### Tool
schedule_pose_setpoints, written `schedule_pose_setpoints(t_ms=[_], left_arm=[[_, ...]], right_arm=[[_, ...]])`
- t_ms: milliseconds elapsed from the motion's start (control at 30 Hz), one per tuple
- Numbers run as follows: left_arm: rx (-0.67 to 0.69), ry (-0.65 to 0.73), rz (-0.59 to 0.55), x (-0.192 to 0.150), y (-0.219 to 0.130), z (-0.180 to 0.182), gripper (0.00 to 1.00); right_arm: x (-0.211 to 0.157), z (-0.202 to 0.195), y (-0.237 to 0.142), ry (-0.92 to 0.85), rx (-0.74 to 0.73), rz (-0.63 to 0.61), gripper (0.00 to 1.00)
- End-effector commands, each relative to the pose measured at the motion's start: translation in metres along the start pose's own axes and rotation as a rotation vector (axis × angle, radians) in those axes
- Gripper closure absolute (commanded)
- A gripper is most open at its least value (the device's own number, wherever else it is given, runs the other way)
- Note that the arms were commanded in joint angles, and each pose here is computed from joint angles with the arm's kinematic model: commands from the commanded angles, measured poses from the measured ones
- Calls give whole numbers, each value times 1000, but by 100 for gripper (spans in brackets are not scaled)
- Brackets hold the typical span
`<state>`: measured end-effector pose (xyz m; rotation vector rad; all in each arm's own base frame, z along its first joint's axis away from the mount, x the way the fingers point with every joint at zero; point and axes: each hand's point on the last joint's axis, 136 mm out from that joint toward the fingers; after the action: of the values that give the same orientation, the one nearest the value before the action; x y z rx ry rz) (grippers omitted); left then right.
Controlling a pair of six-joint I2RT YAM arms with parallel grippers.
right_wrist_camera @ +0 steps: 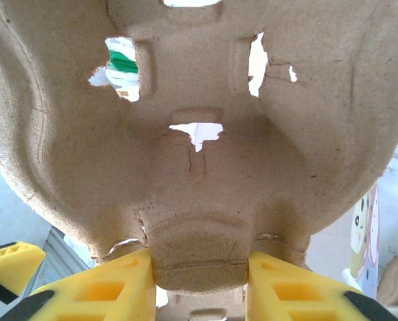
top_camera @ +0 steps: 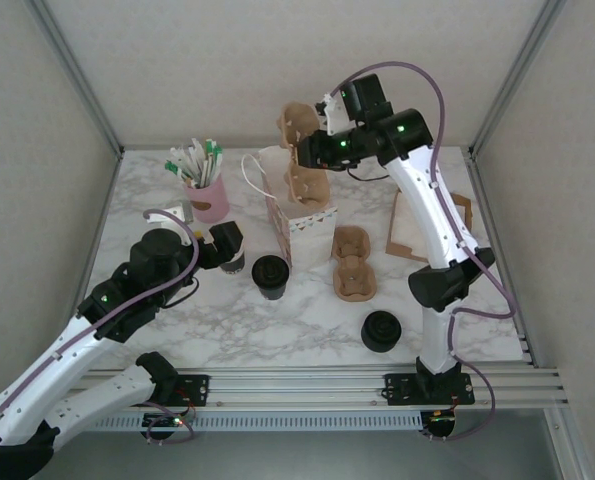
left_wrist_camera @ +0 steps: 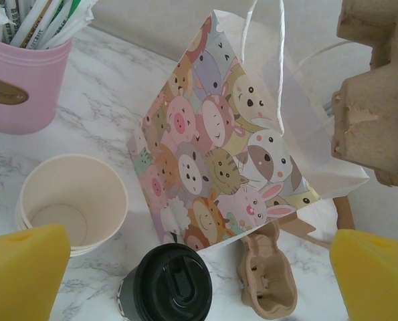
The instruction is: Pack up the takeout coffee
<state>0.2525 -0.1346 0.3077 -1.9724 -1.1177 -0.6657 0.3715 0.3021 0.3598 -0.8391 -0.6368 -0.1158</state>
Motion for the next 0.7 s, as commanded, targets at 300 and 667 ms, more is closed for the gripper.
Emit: schedule_pose_setpoints(t_ms=[300,667], left_arm=[[10,15,8,-2,5,7,0],[9,10,9,-2,7,9,0]], right_arm=[[10,7,21,-41,34,-8,66],[4,-7,42,-45,-11,32,67]])
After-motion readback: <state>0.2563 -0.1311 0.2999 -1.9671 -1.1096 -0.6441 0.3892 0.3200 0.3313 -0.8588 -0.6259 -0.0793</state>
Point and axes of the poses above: each hand's point on the last joint's axis, 136 mm out from that joint toward the fingers, its own y axis out along the fingers, its own z axis along the line the jaws close on, x = y × z, and after that the axes turned 2 degrees about -y, right-handed
